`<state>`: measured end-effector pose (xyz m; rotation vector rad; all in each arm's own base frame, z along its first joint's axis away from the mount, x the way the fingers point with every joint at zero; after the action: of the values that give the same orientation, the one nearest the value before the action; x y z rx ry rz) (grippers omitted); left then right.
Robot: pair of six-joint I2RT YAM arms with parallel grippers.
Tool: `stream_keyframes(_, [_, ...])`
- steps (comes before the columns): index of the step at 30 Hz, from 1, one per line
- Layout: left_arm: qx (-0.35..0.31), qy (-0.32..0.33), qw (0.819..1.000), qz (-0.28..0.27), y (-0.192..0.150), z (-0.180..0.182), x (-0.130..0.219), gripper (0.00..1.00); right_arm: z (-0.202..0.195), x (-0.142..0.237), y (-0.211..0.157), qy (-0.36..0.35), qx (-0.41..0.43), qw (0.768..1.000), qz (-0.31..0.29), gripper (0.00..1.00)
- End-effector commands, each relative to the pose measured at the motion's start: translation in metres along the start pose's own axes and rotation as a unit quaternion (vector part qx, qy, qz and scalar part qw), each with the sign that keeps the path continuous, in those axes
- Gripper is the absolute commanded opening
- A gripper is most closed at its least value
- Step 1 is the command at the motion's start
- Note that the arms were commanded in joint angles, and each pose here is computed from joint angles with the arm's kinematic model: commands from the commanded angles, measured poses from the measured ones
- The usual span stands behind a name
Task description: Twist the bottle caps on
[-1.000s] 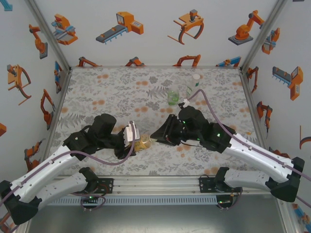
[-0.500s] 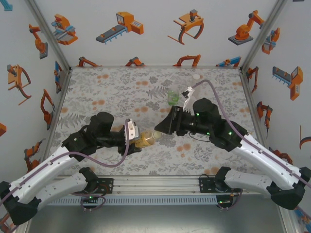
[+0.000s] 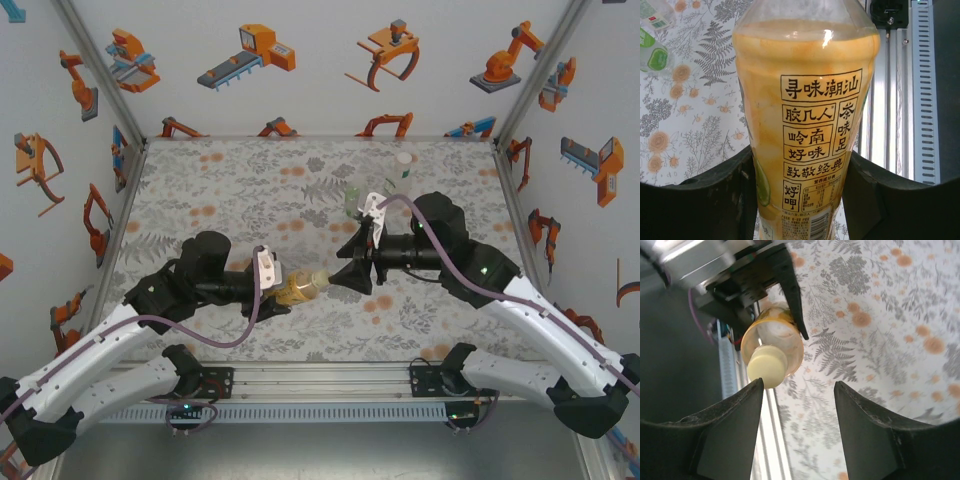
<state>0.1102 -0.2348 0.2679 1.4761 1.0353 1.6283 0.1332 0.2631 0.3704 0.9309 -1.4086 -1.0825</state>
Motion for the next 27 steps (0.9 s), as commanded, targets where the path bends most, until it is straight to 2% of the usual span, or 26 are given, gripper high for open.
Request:
stream_keyframes(1, [-0.013,-0.014,1.000,-0.023,0.017,-0.006,0.008,0.00,0.021,0.009,0.012,0.060,0.153,0.986,-0.020,0.55])
stream_keyframes(8, [-0.011,-0.021,0.999,-0.025,0.019,-0.008,0.009,0.00,0.030,0.004,0.019,0.116,0.194,0.973,-0.032,0.54])
stream_keyframes(27, [-0.005,-0.031,0.999,-0.022,0.018,-0.010,0.007,0.00,0.035,-0.011,0.021,0.149,0.188,0.970,-0.030,0.41])
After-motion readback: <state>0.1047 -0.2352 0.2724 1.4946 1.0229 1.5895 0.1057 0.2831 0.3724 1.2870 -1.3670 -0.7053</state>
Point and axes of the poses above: each hand's point on the last joint's axis, 136 mm out from that joint toward the fingers, its own x axis back along the fingers, its own z axis along the line the jaws close on, y = z × x, the point moved 3 cm from there along x, back along the fingers, and after that the axes turned 6 degrees about x, right-handed, at the moved point
